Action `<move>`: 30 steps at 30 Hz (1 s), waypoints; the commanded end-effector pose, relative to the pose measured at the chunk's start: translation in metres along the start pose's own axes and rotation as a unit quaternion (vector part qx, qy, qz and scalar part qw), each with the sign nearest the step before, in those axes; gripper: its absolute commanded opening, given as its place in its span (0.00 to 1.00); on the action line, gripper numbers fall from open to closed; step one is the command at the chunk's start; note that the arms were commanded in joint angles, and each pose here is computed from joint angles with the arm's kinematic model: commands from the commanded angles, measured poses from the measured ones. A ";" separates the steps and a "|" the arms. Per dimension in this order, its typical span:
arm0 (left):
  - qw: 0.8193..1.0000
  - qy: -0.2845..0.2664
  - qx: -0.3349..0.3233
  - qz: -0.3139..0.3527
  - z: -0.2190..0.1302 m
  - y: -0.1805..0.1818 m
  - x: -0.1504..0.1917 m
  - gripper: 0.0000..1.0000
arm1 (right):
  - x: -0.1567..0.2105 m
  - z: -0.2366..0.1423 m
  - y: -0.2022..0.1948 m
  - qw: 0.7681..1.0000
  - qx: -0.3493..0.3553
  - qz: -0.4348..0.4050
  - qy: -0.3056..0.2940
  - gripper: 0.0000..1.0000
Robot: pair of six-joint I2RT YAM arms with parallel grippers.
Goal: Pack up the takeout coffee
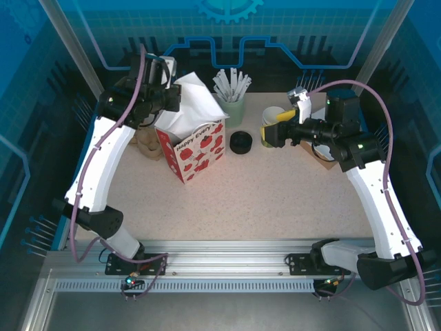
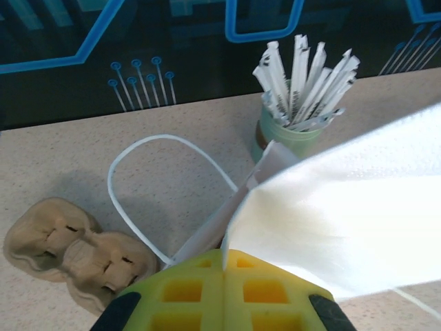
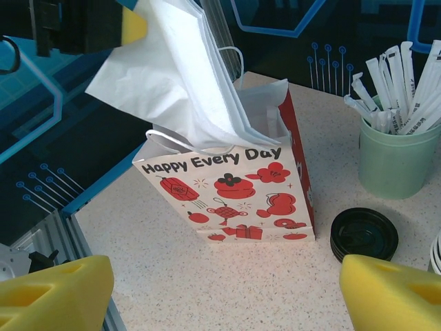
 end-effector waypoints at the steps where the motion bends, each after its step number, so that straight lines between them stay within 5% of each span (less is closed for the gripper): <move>1: 0.999 0.000 -0.037 0.015 -0.001 0.009 -0.002 0.00 | -0.001 0.001 0.003 1.000 -0.012 0.002 -0.005 0.86; 18: 0.996 0.005 -0.081 0.024 -0.006 0.033 0.000 0.00 | 0.002 0.005 -0.001 1.000 -0.010 0.004 0.001 0.86; 30: 0.990 0.107 0.066 0.070 0.045 -0.015 0.041 0.00 | 0.001 0.008 -0.002 1.000 -0.010 0.007 0.004 0.86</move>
Point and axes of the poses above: each hand's point on the last joint's axis, 136 mm out from that joint toward the fingers, its own z axis out along the fingers, its own y axis along the line the jaws close on, x = y × z, the point moved 3 cm from there along -z, back along the fingers
